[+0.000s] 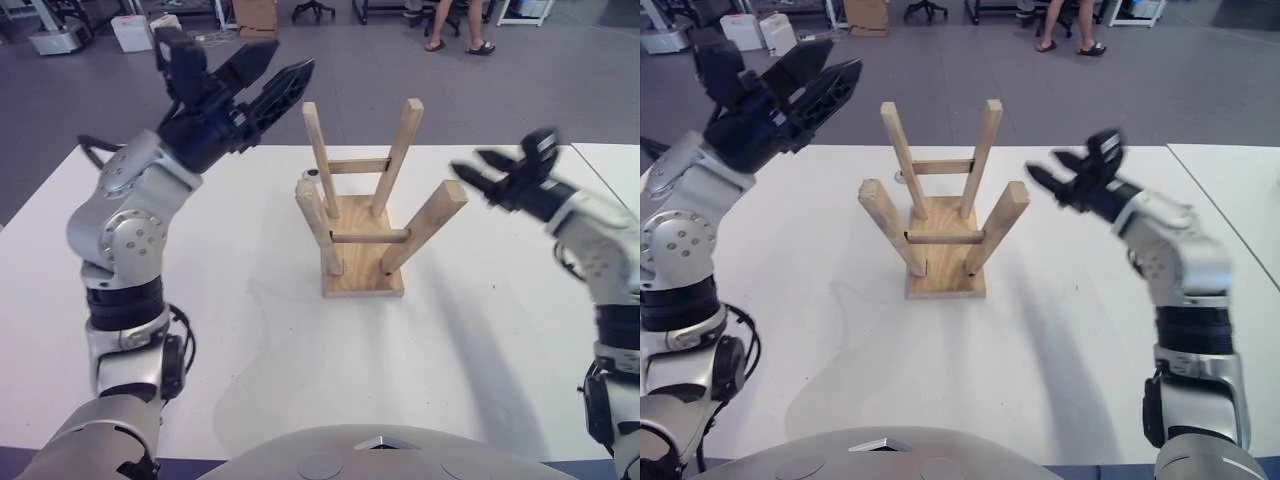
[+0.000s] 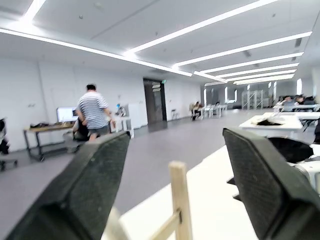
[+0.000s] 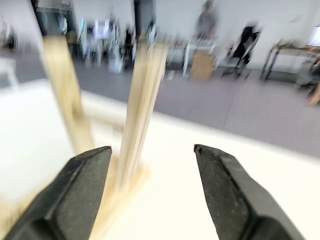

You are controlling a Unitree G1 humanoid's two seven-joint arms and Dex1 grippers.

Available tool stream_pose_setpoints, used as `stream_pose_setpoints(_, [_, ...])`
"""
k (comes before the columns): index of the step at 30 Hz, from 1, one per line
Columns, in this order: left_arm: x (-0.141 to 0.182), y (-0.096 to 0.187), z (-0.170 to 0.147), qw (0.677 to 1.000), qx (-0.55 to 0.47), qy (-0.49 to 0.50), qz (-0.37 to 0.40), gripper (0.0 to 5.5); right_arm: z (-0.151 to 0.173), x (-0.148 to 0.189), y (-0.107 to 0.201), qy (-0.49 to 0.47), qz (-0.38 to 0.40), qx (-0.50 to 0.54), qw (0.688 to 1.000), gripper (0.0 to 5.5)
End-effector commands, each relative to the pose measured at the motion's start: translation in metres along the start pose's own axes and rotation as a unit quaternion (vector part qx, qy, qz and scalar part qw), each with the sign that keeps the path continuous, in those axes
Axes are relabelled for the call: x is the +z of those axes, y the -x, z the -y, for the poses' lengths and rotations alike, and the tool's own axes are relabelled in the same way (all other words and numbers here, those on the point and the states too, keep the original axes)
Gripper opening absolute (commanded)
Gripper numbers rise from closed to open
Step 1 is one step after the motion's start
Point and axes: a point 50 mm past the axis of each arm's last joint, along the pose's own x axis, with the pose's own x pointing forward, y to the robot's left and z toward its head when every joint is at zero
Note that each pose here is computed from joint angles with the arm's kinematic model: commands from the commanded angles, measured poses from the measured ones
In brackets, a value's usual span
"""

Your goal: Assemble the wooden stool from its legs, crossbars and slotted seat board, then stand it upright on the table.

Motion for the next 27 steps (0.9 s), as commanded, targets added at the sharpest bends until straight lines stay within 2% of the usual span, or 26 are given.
stream_pose_setpoints(1, [-0.058,0.056,-0.023,0.985,0.073,-0.014,-0.155,3.41,-0.051,-0.015,-0.024,-0.028,0.022,0.164,0.986,3.09])
stream_pose_setpoints(4, [-0.095,0.107,-0.024,0.955,0.084,-0.005,-0.286,3.41,-0.102,-0.032,-0.015,-0.011,-0.01,0.239,0.971,3.09])
stream_pose_setpoints(6, [-0.11,0.126,-0.013,0.936,0.07,-0.006,-0.345,3.41,-0.11,-0.045,0.004,0.009,-0.041,0.196,0.98,3.09])
stream_pose_setpoints(9, [-0.12,0.144,0.008,0.909,0.012,-0.01,-0.417,3.41,-0.097,-0.056,0.054,-0.002,-0.081,0.116,0.99,3.09])
stream_pose_setpoints(11, [-0.127,0.147,0.018,0.89,-0.028,-0.027,-0.454,3.41,-0.072,-0.065,0.076,-0.007,-0.109,0.054,0.993,3.09])
stream_pose_setpoints(12, [-0.13,0.146,0.022,0.882,-0.048,-0.037,-0.467,3.41,-0.048,-0.071,0.076,0.002,-0.124,-0.001,0.992,3.09])
stream_pose_setpoints(13, [-0.134,0.142,0.024,0.875,-0.066,-0.05,-0.477,3.41,-0.021,-0.074,0.071,0.006,-0.13,-0.059,0.99,3.09])
stream_pose_setpoints(15, [-0.142,0.131,0.022,0.862,-0.091,-0.085,-0.491,3.41,0.024,-0.076,0.041,-0.005,-0.123,-0.139,0.983,3.09])
stream_pose_setpoints(17, [-0.15,0.122,0.022,0.851,-0.108,-0.11,-0.503,3.41,0.038,-0.076,-0.004,0.013,-0.135,-0.144,0.98,3.09])
stream_pose_setpoints(19, [-0.156,0.117,0.022,0.842,-0.122,-0.126,-0.51,3.41,0.039,-0.073,-0.03,0.048,-0.148,-0.127,0.98,3.09])
stream_pose_setpoints(22, [-0.163,0.111,0.019,0.833,-0.121,-0.146,-0.519,3.41,0.029,-0.076,-0.05,0.077,-0.155,-0.065,0.983,3.09])
stream_pose_setpoints(27, [-0.174,0.115,0.02,0.832,-0.095,-0.144,-0.527,3.41,0.005,-0.1,-0.044,0.083,-0.161,0.095,0.979,3.09])
